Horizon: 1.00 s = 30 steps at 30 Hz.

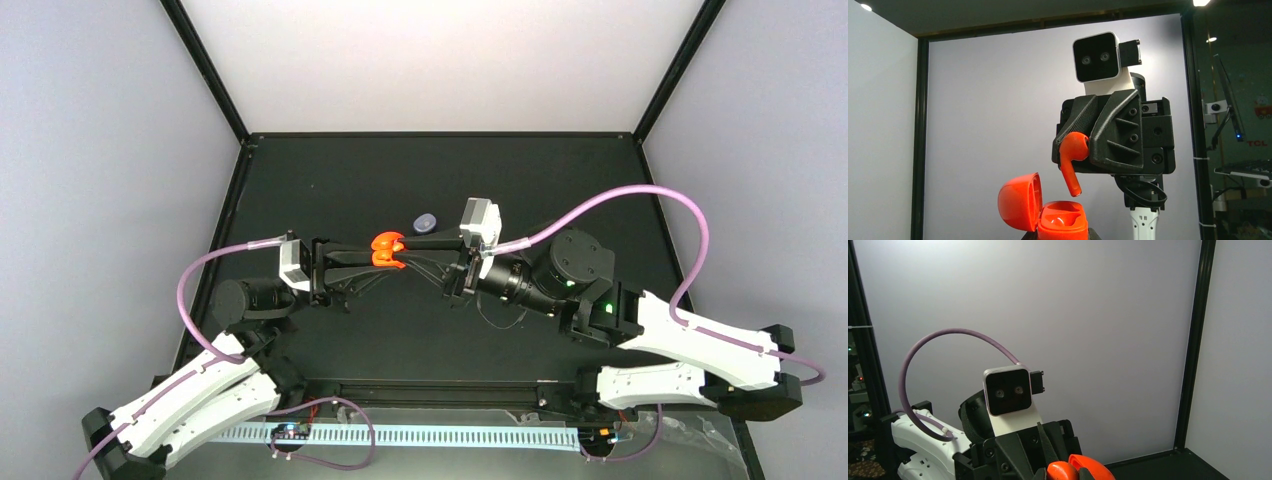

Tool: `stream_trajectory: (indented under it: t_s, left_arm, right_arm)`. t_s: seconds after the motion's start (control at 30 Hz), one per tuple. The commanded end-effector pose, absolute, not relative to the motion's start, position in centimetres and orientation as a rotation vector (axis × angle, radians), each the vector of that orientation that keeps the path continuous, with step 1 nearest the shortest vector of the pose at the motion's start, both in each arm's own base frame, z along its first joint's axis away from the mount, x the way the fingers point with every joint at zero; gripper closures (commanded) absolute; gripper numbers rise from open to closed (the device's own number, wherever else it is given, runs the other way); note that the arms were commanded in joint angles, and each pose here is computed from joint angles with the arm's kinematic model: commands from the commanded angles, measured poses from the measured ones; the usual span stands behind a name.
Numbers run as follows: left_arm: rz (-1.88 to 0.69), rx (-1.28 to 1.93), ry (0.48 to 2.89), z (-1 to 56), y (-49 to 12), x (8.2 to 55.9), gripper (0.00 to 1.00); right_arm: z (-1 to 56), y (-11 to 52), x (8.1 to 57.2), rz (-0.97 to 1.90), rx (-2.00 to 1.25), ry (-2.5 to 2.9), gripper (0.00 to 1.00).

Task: Insert the wireless bluetooth earbuds into the charging case
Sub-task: Place the earbud in the charging case.

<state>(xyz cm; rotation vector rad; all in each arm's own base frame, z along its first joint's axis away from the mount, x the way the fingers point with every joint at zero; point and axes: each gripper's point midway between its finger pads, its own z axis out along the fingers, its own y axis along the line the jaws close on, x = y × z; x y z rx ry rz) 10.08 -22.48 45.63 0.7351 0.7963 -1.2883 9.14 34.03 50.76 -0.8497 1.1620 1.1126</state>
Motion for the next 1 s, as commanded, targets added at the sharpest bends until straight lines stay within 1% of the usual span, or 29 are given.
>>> stream_trajectory:
  t_s: [0.0,0.97]
  left_arm:
    - [-1.294,0.71,0.734,47.3,-21.7,9.5,0.98]
    - [-1.292,0.694,0.714,48.0,-21.1,9.1,0.98]
  right_arm:
    - [52.2,33.6,9.4,1.102,-0.798,1.124,0.89]
    - [50.9,34.5,9.5,1.105,-0.826,1.17,0.89]
